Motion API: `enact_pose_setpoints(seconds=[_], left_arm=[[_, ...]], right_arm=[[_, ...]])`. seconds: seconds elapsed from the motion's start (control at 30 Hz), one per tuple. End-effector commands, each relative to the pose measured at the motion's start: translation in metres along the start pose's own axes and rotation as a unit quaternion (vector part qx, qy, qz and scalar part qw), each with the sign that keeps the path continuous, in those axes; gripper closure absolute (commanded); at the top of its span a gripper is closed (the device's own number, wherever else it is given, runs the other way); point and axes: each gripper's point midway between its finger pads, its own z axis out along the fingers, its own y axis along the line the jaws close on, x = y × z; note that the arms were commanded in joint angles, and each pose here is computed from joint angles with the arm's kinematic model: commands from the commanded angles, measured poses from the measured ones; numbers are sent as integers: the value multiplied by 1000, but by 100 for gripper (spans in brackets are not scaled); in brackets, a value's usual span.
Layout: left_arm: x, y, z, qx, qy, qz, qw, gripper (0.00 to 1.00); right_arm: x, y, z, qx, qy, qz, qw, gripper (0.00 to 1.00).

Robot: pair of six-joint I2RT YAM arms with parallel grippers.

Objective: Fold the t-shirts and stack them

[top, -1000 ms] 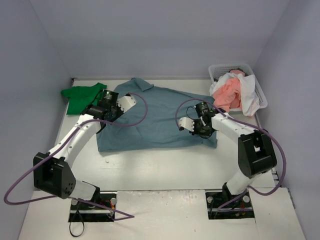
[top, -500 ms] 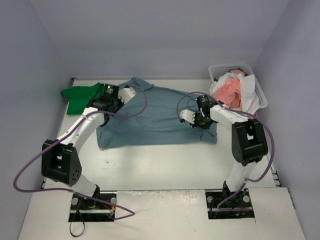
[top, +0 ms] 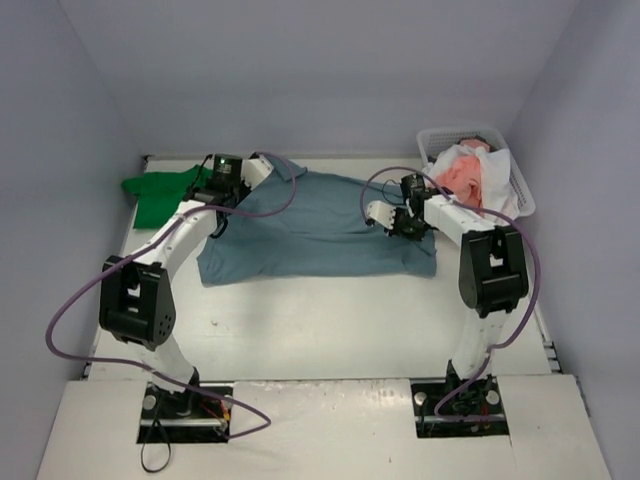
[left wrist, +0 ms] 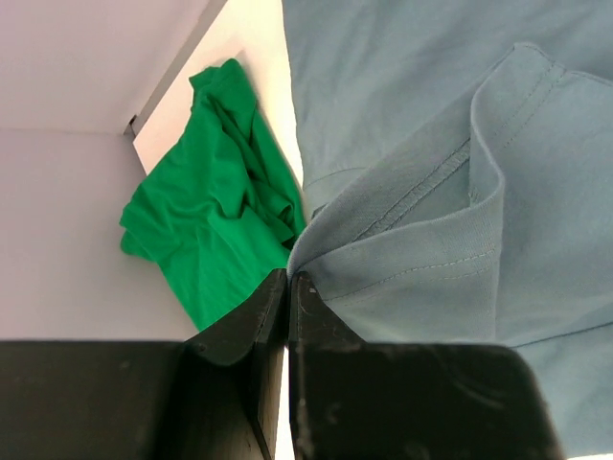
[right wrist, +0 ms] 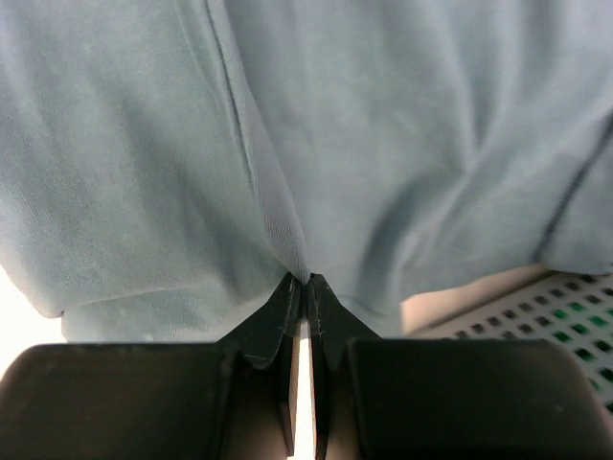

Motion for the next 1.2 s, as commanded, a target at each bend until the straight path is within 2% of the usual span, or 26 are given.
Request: enact_pose_setpoints(seconds=[0.0, 0.13, 0.33, 0.43, 0.47, 0.5, 0.6, 0.63, 0.87, 1.0, 1.17], left_arm=[[-32, 44, -14, -67, -46, -19, 997, 100], [-30, 43, -7, -68, -40, -9, 997, 100], [-28, 37, 10, -66, -36, -10, 997, 100], [-25, 29, 22, -53, -25, -15, 998, 100], [-24, 26, 24, -48, -21, -16, 999, 94], [-26, 27, 25, -49, -21, -21, 998, 76], [-25, 27, 30, -56, -19, -29, 998, 59], [-25, 27, 33, -59, -18, -30, 998, 58], [-22, 38, 32, -94, -11, -40, 995, 56], [-25, 48, 11, -103, -17, -52, 993, 56], [-16, 32, -11, -62, -15, -70, 995, 56]], right_arm=[[-12, -27, -20, 36, -18, -6, 999, 100], [-21, -43, -29, 54, -31, -4, 998, 100], [-18, -33, -7, 32, -8, -5, 999, 98], [-16, -21, 2, 18, 5, -6, 1000, 88], [-17, -18, 4, 16, 5, -6, 1000, 73], [-17, -15, 5, 12, 7, -6, 1000, 68], [-18, -12, 8, 10, 8, -3, 1000, 63], [-17, -13, 9, 11, 10, -2, 1000, 62], [-23, -15, 5, 25, 11, 9, 1000, 60], [-38, -17, -18, 47, -12, 14, 999, 60], [-49, 9, -30, 39, -26, 3, 999, 64]])
